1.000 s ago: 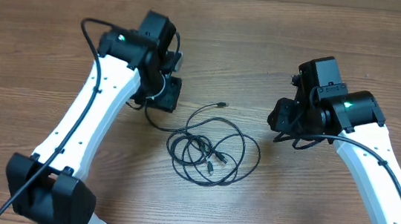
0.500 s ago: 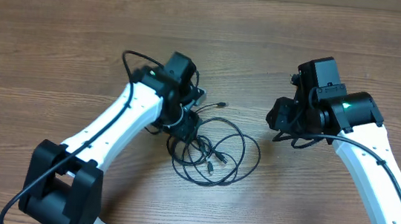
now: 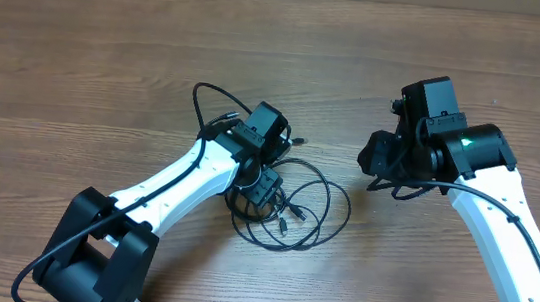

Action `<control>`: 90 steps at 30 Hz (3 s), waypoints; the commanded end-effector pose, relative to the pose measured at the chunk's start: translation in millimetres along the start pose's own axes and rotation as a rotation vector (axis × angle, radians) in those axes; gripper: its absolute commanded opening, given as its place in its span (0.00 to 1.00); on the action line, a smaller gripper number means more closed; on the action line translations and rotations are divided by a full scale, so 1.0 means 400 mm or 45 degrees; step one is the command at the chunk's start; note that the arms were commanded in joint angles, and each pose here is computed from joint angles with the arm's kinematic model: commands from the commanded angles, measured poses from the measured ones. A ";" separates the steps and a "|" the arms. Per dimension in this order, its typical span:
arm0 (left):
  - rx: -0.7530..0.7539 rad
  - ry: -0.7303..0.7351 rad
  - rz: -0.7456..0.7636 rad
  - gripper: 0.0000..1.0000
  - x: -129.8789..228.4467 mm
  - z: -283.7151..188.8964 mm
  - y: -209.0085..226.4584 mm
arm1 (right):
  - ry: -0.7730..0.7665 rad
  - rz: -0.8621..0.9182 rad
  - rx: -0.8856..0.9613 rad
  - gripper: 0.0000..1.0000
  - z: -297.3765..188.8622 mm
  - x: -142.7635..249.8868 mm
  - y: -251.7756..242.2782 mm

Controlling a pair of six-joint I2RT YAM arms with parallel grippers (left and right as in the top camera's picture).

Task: Untangle cables

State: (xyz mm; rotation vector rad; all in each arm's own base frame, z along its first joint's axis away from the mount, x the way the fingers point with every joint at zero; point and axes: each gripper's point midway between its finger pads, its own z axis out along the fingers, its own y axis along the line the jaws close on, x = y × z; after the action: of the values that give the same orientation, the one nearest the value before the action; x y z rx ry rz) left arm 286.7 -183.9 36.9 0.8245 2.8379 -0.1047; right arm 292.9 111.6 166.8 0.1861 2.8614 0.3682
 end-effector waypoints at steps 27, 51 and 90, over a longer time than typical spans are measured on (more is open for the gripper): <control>-0.202 0.248 -0.009 0.34 0.092 0.128 0.048 | -0.014 0.010 -0.012 0.48 -0.004 -0.002 0.002; -0.199 0.144 -0.100 0.73 -0.049 0.015 0.059 | -0.018 0.010 -0.013 0.48 -0.004 -0.003 0.003; -0.094 0.154 -0.214 0.04 -0.030 0.037 0.070 | -0.023 0.008 -0.019 0.49 -0.004 -0.006 0.005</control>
State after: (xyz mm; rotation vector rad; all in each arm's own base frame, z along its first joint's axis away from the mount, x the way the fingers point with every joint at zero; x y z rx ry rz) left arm 288.3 -160.4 5.5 0.6725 3.0403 0.0835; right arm 295.8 112.5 167.7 0.1847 2.8483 0.3741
